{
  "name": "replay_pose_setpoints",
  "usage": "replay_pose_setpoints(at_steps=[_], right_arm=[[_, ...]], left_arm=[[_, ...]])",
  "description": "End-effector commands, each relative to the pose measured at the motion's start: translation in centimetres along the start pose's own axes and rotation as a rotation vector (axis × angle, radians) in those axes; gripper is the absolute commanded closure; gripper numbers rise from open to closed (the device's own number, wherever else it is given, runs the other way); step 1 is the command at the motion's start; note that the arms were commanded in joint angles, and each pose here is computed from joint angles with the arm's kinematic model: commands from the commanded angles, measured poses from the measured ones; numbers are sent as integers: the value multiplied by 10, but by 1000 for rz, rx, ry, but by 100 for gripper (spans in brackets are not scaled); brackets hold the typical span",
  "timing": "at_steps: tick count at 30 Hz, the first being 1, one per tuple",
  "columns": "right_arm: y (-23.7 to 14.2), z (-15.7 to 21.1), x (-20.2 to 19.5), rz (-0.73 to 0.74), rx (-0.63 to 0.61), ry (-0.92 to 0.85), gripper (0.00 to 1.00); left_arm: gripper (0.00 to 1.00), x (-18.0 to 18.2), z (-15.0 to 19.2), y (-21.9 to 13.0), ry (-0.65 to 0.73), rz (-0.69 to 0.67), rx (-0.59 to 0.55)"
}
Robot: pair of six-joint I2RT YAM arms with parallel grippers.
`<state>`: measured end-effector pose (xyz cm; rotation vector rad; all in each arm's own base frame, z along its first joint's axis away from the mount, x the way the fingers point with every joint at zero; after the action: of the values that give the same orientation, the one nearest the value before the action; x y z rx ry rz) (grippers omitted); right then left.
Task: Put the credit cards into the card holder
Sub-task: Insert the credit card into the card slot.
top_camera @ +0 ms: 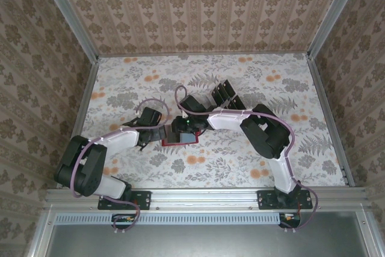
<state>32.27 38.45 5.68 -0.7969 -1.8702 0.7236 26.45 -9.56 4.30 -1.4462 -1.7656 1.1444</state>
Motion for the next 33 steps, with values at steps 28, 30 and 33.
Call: replay_pose_setpoints(at_steps=[28,30,33], right_arm=[[-22,15,10,-44,-26,24,68],[-20,18,9,-43,-19,26,68],[-16,22,9,-43,-9,23,68]], left_arm=[[0,10,9,-15,-24,14,7],[0,12,11,-14,-28,12,12],[0,12,14,-12,-36,14,18]])
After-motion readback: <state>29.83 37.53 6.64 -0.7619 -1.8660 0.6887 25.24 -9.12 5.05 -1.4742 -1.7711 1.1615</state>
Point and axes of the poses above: each hand's point on the last joint's axis, 136 mm out from that joint toward the fingers, its own y axis out along the fingers, its own x axis along the line the jaws close on, z = x × y, the point moved 3 cm from there along -y, back along the fingers, and after that the axes turned 7 degrees about -y, right-handed, at the moved point
